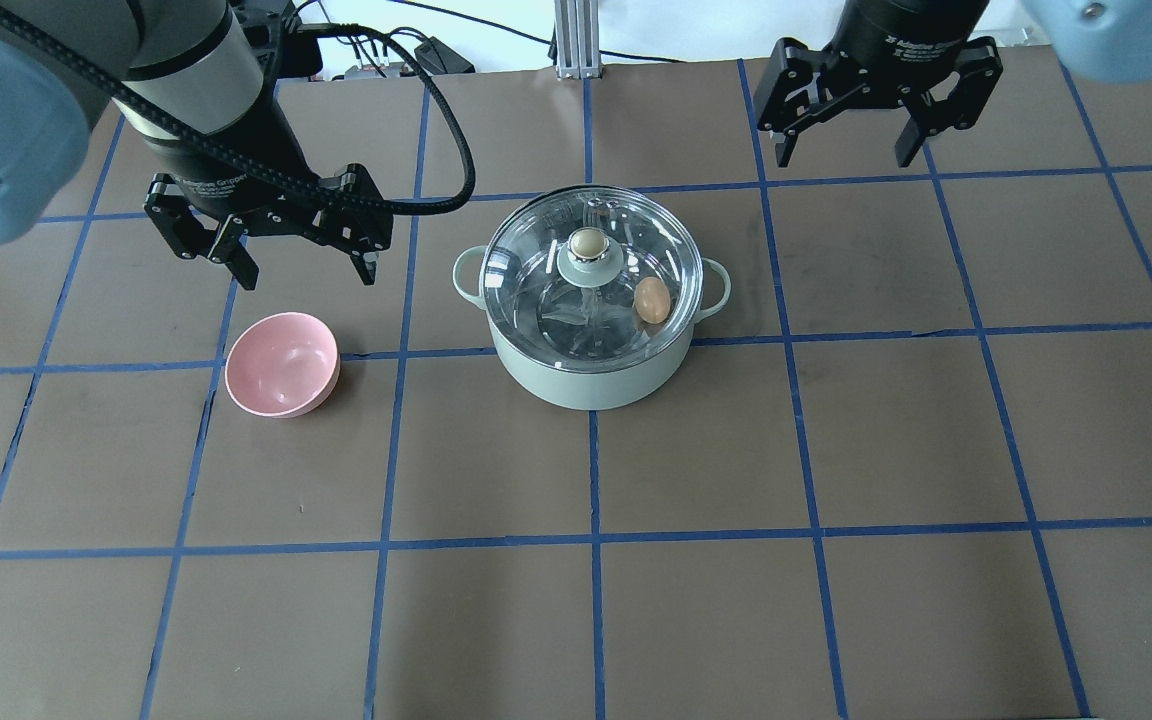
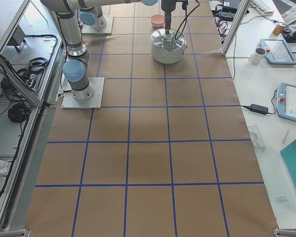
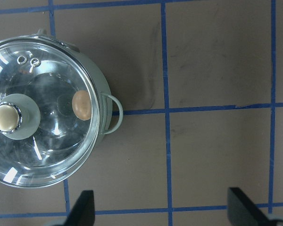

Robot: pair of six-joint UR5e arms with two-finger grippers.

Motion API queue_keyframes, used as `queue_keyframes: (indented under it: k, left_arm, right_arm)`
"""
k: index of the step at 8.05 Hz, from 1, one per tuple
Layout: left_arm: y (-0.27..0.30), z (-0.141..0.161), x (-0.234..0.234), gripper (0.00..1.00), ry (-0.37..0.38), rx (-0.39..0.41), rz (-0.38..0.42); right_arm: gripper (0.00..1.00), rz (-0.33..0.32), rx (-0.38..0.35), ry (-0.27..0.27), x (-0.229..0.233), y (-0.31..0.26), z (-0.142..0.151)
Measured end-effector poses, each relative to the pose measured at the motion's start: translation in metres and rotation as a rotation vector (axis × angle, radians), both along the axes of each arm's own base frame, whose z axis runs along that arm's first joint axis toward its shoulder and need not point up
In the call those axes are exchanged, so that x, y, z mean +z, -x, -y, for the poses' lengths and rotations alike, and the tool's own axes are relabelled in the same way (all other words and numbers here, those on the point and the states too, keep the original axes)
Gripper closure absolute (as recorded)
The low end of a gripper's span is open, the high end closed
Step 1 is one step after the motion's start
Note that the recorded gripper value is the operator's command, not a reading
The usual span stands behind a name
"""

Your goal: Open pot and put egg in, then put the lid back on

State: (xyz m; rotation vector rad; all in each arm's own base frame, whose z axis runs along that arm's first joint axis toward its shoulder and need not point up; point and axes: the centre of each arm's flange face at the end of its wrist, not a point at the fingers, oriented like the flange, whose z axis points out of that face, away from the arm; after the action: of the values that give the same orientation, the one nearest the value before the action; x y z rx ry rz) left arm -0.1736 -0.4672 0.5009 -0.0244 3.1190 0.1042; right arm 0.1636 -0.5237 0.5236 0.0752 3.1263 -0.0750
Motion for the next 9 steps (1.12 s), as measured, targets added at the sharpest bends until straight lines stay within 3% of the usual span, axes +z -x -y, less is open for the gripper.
queue_keyframes:
  k: [9]
  left_arm:
    - [0.0,0.0,0.0,0.0,0.0,0.0,0.0]
  right_arm:
    - [0.0,-0.015,0.023,-0.029,-0.011,0.01,-0.013]
